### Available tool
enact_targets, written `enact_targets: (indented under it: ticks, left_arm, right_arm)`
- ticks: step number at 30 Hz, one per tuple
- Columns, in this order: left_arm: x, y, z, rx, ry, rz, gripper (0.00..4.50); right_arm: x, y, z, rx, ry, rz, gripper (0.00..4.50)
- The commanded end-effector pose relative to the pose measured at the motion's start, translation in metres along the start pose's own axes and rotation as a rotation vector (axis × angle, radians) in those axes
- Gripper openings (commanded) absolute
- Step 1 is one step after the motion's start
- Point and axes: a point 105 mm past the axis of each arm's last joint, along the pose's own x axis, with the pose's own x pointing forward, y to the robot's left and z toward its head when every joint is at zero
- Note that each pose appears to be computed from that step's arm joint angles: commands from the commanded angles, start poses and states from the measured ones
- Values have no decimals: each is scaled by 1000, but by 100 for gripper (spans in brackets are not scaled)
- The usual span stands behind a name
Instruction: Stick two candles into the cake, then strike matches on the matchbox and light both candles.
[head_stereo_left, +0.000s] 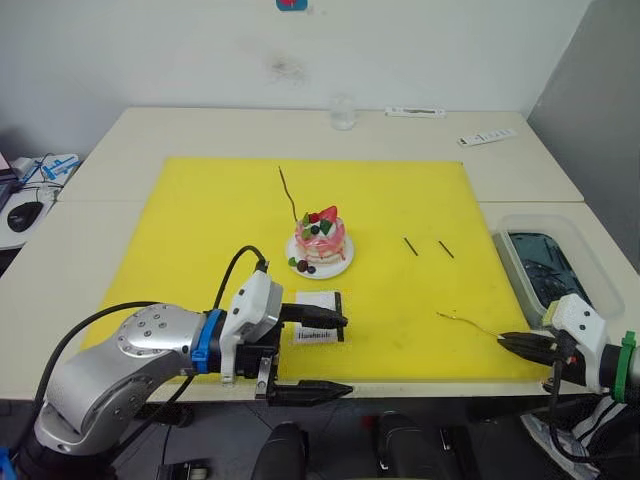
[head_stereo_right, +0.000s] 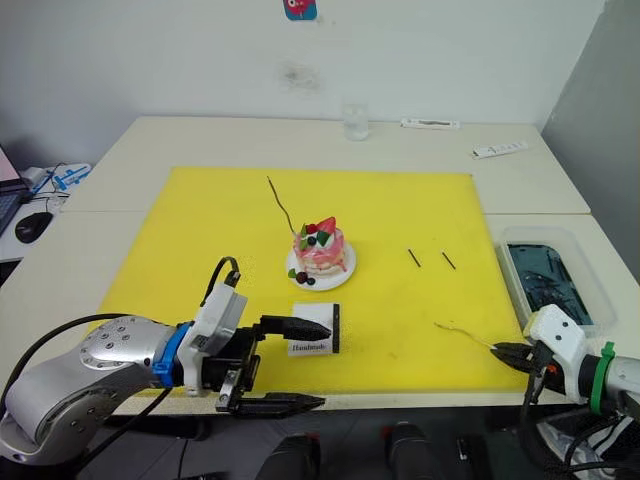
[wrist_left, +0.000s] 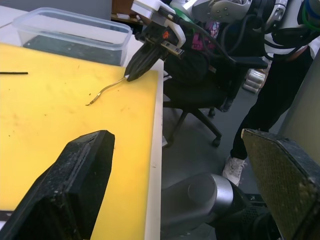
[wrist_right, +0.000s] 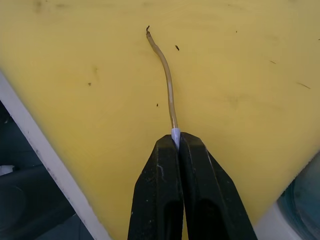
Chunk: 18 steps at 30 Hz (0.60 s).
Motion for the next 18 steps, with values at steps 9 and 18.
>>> enact_targets:
  ticks: [9, 18]
  left_arm:
    - [7, -3, 7, 22, -18, -23, 450]
    - [6, 1, 3, 20, 6, 1, 450]
  right_arm:
    - [-4, -10, 8, -24, -1, -23, 197]
    - [-21, -12, 43, -120, 42, 10, 233]
